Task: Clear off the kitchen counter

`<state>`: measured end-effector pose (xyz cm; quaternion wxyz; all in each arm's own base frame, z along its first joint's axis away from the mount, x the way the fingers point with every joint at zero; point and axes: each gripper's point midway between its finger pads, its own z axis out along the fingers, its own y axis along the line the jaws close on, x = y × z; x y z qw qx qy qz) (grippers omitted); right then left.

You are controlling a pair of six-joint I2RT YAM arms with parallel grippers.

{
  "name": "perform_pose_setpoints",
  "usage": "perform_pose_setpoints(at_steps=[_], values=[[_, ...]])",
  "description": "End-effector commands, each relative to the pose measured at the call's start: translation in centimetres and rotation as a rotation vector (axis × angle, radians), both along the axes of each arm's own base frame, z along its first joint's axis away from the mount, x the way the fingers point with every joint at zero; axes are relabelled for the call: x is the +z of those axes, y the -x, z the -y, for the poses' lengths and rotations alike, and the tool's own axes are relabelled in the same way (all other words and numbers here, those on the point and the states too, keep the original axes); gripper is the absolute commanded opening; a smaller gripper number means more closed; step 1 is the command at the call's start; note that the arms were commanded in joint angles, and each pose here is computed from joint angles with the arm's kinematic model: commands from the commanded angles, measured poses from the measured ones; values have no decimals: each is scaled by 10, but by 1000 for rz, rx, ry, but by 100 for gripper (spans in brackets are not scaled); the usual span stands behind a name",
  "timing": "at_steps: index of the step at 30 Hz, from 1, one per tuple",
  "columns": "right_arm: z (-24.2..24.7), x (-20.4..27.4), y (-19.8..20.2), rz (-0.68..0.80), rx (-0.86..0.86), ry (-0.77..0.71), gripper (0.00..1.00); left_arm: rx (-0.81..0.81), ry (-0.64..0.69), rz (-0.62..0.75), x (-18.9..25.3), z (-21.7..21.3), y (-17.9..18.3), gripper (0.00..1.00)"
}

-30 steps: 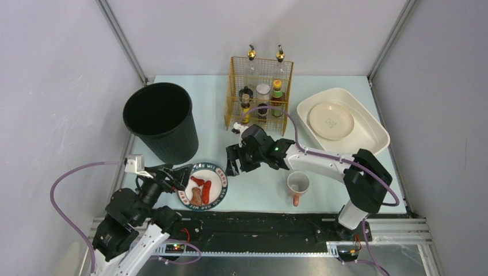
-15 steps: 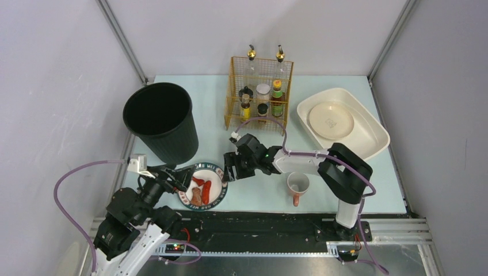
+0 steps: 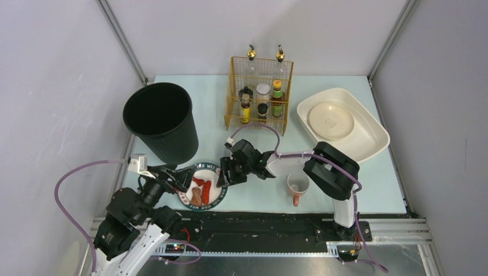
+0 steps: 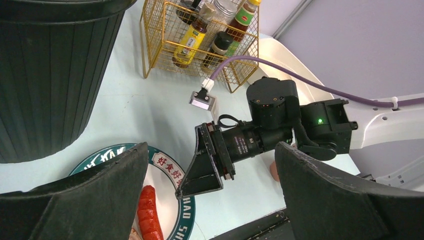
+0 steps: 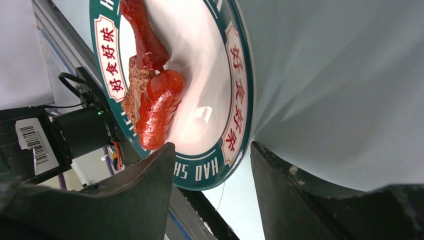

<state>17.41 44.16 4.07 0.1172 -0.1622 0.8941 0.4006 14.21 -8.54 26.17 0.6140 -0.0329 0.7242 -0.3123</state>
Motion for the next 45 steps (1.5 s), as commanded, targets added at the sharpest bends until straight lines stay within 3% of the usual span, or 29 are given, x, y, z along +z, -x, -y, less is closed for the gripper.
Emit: perform_pose_setpoints(at_steps=[1, 13, 20, 45], values=[[-10, -7, 4, -43, -5, -36, 60, -1, 19, 31, 7, 1, -2, 100], [-6, -29, 7, -76, -19, 14, 29, 2, 19, 28, 6, 1, -2, 100], [-2, -32, 4, -64, -35, 35, 0, 4, 19, 26, 6, 1, -3, 100], [38, 76, -10, 35, 23, -60, 0, 68, 89, 105, 18, -17, 5, 100]])
